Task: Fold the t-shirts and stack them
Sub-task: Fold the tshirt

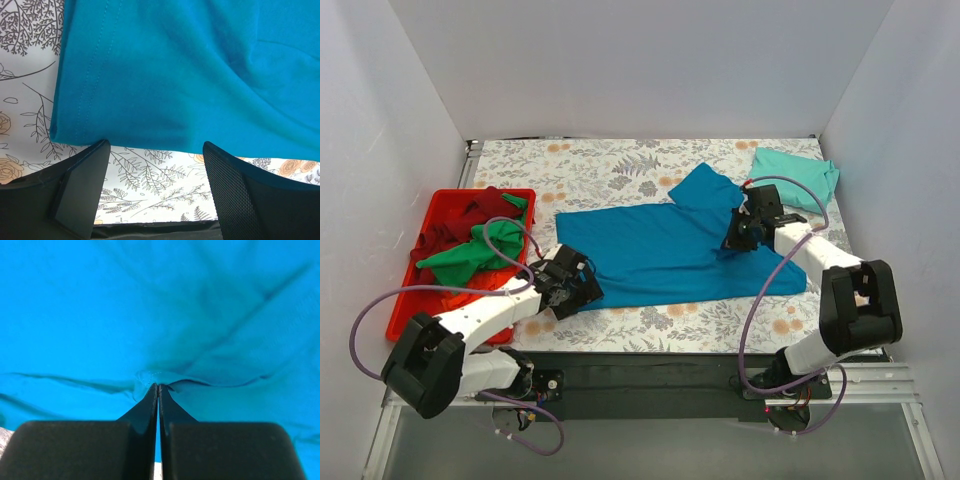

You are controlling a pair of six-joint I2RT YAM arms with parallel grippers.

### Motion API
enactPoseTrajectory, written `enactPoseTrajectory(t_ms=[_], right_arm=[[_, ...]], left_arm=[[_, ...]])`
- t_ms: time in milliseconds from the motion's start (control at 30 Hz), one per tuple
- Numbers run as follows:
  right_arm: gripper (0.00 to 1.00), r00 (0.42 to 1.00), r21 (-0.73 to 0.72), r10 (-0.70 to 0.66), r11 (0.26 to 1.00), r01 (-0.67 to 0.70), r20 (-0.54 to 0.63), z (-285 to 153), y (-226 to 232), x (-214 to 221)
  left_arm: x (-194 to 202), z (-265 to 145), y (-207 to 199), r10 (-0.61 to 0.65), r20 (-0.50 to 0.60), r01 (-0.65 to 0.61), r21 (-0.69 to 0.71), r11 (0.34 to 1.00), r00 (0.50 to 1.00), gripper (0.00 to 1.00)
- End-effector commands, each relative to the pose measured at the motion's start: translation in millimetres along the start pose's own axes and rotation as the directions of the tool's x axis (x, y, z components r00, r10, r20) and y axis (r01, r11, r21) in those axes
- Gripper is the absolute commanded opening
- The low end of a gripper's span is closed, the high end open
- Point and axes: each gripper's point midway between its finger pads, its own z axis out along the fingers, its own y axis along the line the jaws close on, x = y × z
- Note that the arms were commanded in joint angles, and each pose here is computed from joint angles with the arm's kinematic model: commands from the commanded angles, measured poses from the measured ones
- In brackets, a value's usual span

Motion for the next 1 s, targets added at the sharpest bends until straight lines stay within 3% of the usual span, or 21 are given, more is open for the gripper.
enactPoseTrajectory(t_ms=[0, 467, 567, 600, 700, 967], right_arm=[[0.01, 1.000, -0.040, -0.023, 0.999, 0.024, 0.010, 6, 18, -17], [0.01, 0.995, -0.062, -0.088, 0.994, 0.085, -0.041, 35, 47, -23], [0.18, 0.995, -0.079, -0.096, 0.993, 0.092, -0.042, 33, 53, -26], [0.28, 0.994, -0.090, -0.105, 0.991, 0.101, -0.035, 31, 56, -28], [0.39, 0.992, -0.109, -0.124, 0.986, 0.123, -0.006, 21, 64, -37], [0.45, 0.986, -0.059, -0.148, 0.987, 0.152, 0.071, -16, 56, -44]], left_arm=[[14, 2, 36, 0.013, -0.031, -0.017, -0.119, 0.993, 0.999, 0.75], [19, 1, 44, -0.013, -0.042, 0.006, -0.155, 0.988, 0.999, 0.75], [18, -1, 42, -0.018, -0.039, 0.012, -0.152, 0.988, 0.999, 0.75], [16, -2, 41, -0.018, -0.036, 0.013, -0.149, 0.989, 0.999, 0.75], [12, -7, 36, -0.017, -0.025, 0.013, -0.142, 0.990, 1.000, 0.75], [-31, -40, 4, -0.005, 0.096, 0.015, -0.103, 0.995, 0.995, 0.76]])
